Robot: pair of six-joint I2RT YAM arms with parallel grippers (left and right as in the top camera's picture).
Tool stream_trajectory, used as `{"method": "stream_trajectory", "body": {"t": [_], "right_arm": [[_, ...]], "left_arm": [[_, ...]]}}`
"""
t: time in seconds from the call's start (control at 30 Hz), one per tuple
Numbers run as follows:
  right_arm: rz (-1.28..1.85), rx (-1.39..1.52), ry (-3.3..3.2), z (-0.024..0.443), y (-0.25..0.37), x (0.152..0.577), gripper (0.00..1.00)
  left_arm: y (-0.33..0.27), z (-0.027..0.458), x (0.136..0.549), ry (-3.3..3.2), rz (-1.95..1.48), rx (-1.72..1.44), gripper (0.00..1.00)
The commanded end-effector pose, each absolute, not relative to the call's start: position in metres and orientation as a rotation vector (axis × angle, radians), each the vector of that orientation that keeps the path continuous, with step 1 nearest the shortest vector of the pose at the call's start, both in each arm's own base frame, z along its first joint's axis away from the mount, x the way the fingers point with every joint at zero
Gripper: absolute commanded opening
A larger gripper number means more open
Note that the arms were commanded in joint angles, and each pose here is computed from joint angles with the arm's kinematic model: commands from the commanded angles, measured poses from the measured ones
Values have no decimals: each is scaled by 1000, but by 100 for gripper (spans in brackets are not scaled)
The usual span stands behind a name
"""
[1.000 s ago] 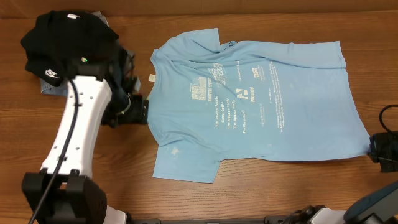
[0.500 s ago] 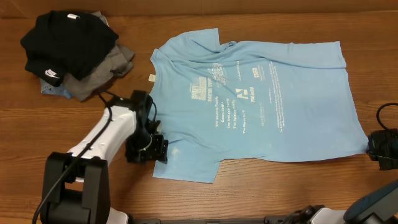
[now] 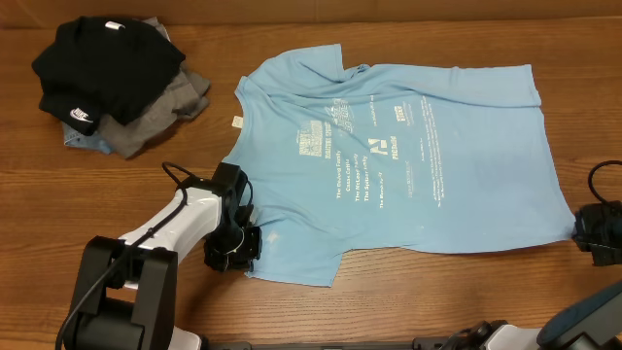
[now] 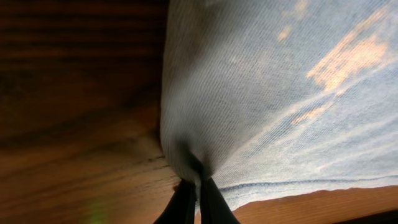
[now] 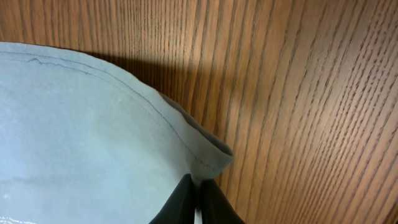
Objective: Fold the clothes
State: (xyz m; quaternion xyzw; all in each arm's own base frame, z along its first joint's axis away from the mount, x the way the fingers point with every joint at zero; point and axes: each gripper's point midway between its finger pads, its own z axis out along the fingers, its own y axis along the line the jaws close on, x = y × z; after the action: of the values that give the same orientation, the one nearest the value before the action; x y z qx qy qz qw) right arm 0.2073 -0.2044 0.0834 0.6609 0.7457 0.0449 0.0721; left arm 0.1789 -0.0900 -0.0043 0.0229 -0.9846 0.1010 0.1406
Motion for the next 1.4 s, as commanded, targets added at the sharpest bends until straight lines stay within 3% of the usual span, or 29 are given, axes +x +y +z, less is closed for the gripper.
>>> {"method": "stream_trajectory", "body": {"t": [0.0, 0.43, 0.7, 0.93, 1.1, 1.37], "right_arm": [[115, 1978, 2231, 89, -208, 209, 8], [131, 2026, 2310, 86, -191, 194, 4], [171, 2013, 2389, 86, -178, 186, 4], [676, 1567, 2346, 109, -150, 264, 4], [683, 1522, 2272, 116, -151, 293, 4], [620, 1446, 2197, 125, -157, 327, 5]], "left_arm": [[-99, 1, 172, -2790, 387, 121, 4], [-30, 98, 190, -2999, 564, 583, 4], [-1, 137, 192, -3148, 493, 716, 4], [-13, 150, 230, -3298, 641, 616, 4], [-32, 166, 269, -3454, 780, 441, 4], [-58, 154, 313, -3590, 668, 135, 4]]}}
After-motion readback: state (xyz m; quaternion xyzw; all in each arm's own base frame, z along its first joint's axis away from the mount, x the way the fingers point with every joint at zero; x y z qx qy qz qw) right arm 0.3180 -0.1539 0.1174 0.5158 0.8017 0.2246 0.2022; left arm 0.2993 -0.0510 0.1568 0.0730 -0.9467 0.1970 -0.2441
